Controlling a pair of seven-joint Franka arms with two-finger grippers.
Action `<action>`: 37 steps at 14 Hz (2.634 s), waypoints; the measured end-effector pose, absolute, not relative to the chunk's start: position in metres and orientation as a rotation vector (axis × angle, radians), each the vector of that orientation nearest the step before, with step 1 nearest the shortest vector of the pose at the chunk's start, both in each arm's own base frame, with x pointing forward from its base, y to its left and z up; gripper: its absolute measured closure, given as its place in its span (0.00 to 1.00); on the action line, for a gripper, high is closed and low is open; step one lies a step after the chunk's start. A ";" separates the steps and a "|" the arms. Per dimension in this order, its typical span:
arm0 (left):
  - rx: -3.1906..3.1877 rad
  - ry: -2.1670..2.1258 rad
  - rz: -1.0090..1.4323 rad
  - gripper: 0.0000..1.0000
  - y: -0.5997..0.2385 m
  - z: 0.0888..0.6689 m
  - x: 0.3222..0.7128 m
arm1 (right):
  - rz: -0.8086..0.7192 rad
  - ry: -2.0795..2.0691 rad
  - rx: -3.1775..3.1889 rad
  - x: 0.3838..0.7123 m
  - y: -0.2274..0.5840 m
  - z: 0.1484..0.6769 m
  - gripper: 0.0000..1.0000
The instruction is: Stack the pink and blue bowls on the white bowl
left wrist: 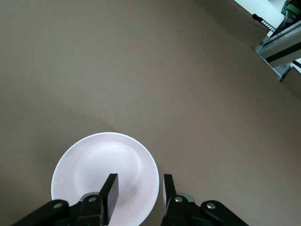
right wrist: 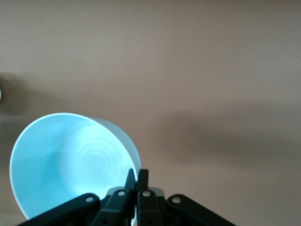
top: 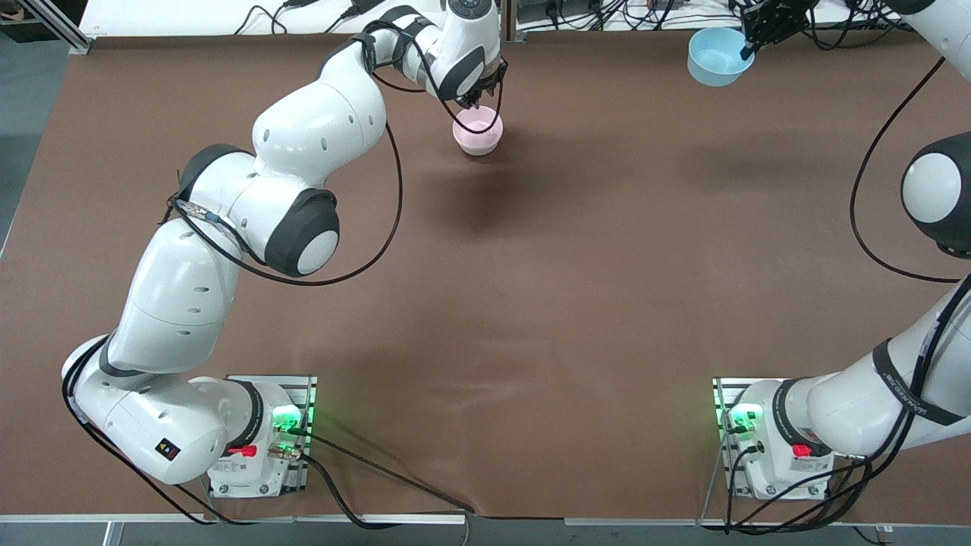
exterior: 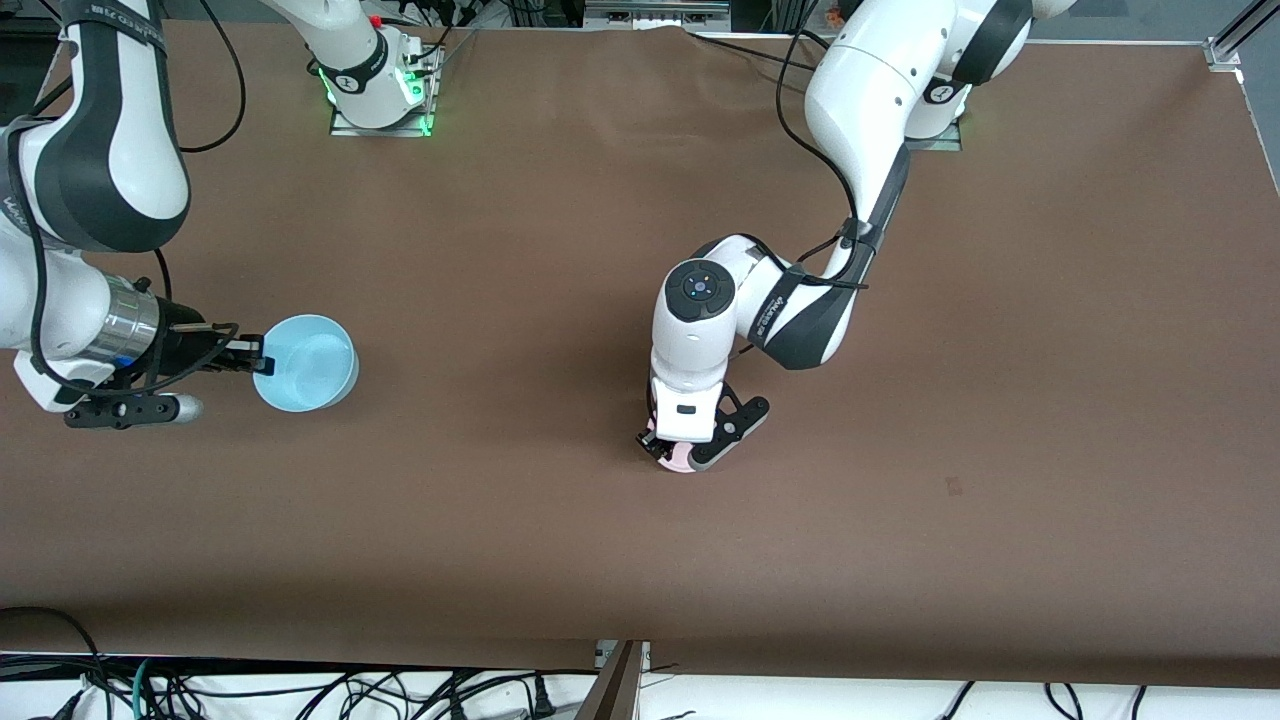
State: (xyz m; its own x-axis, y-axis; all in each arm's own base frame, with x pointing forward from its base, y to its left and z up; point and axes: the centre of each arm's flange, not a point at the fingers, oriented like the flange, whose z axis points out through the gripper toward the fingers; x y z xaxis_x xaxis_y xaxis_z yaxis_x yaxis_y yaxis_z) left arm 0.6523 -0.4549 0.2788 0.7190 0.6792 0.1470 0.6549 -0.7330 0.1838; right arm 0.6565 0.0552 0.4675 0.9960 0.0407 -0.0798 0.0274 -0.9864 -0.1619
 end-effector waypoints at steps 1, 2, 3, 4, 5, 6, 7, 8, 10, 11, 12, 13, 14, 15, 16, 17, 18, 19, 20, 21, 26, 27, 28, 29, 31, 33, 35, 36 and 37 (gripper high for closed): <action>2.817 1.085 0.305 0.54 -0.454 0.279 0.652 | 0.132 -0.045 -2.978 0.656 0.065 0.466 0.97; 2.843 1.073 0.293 0.54 -0.453 0.281 0.651 | 0.140 -0.038 -2.981 0.655 0.077 0.463 0.97; 2.872 1.061 0.279 0.54 -0.451 0.284 0.650 | 0.141 -0.029 -2.982 0.655 0.089 0.460 0.97; 2.892 1.047 0.271 0.54 -0.450 0.289 0.650 | 0.139 -0.018 -2.979 0.656 0.102 0.455 0.97; 2.906 1.036 0.267 0.54 -0.448 0.298 0.650 | 0.130 -0.009 -2.971 0.658 0.115 0.449 0.97; 2.923 1.024 0.261 0.54 -0.446 0.308 0.650 | 0.123 0.000 -2.968 0.659 0.126 0.442 0.97; 2.944 1.006 0.252 0.54 -0.443 0.318 0.649 | 0.119 0.012 -2.968 0.661 0.135 0.434 0.97; 2.971 0.981 0.239 0.54 -0.438 0.329 0.649 | 0.119 0.024 -2.967 0.663 0.144 0.426 0.97; 3.017 0.933 0.211 0.54 -0.423 0.354 0.651 | 0.106 0.052 -2.961 0.665 0.165 0.409 0.97; 3.031 0.906 0.187 0.53 -0.412 0.369 0.653 | 0.086 0.068 -2.964 0.666 0.181 0.399 0.97; 3.042 0.868 0.152 0.54 -0.398 0.385 0.656 | 0.063 0.092 -2.967 0.667 0.199 0.388 0.97; 3.048 0.826 0.117 0.54 -0.383 0.401 0.659 | 0.037 0.121 -2.969 0.666 0.218 0.377 0.97; 3.050 0.789 0.091 0.54 -0.365 0.418 0.664 | 0.007 0.154 -2.969 0.664 0.242 0.366 0.97; 3.049 0.760 0.071 0.54 -0.344 0.434 0.669 | -0.013 0.190 -2.966 0.661 0.264 0.356 0.97; 3.047 0.733 0.054 0.53 -0.324 0.446 0.675 | -0.022 0.230 -2.961 0.659 0.286 0.348 0.97; 3.045 0.708 0.040 0.53 -0.306 0.455 0.680 | -0.027 0.269 -2.950 0.657 0.306 0.342 0.97; 3.048 0.684 0.029 0.53 -0.289 0.461 0.684 | -0.031 0.313 -2.935 0.656 0.327 0.337 0.97; 3.057 0.657 0.019 0.53 -0.274 0.465 0.688 | -0.034 0.357 -2.917 0.657 0.348 0.333 0.97; 3.066 0.629 0.010 0.53 -0.262 0.466 0.691 | -0.034 0.404 -2.898 0.657 0.366 0.328 0.97; 3.074 0.600 0.003 0.53 -0.253 0.468 0.693 | -0.040 0.451 -2.879 0.656 0.383 0.322 0.97; 3.106 0.458 -0.022 0.53 -0.207 0.475 0.702 | -0.105 0.611 -2.793 0.632 0.457 0.286 0.97; 3.109 0.431 -0.023 0.53 -0.195 0.477 0.705 | -0.111 0.630 -2.782 0.628 0.466 0.282 0.97; 3.112 0.405 -0.022 0.53 -0.183 0.481 0.707 | -0.119 0.647 -2.769 0.625 0.472 0.280 0.97; 3.114 0.378 -0.020 0.53 -0.171 0.485 0.708 | -0.125 0.662 -2.758 0.623 0.477 0.278 0.97; 3.117 0.333 -0.015 0.53 -0.151 0.493 0.710 | -0.133 0.684 -2.742 0.620 0.486 0.273 0.97; 3.119 0.300 -0.009 0.53 -0.139 0.497 0.711 | -0.143 0.687 -2.735 0.617 0.493 0.264 0.97; 3.124 0.253 -0.013 0.53 -0.131 0.499 0.711 | -0.141 0.691 -2.738 0.613 0.499 0.251 0.97; 3.128 0.220 -0.027 0.53 -0.126 0.499 0.711 | -0.141 0.692 -2.739 0.611 0.501 0.247 0.97; 3.132 0.186 -0.042 0.53 -0.120 0.499 0.710 | -0.141 0.692 -2.740 0.610 0.502 0.244 0.97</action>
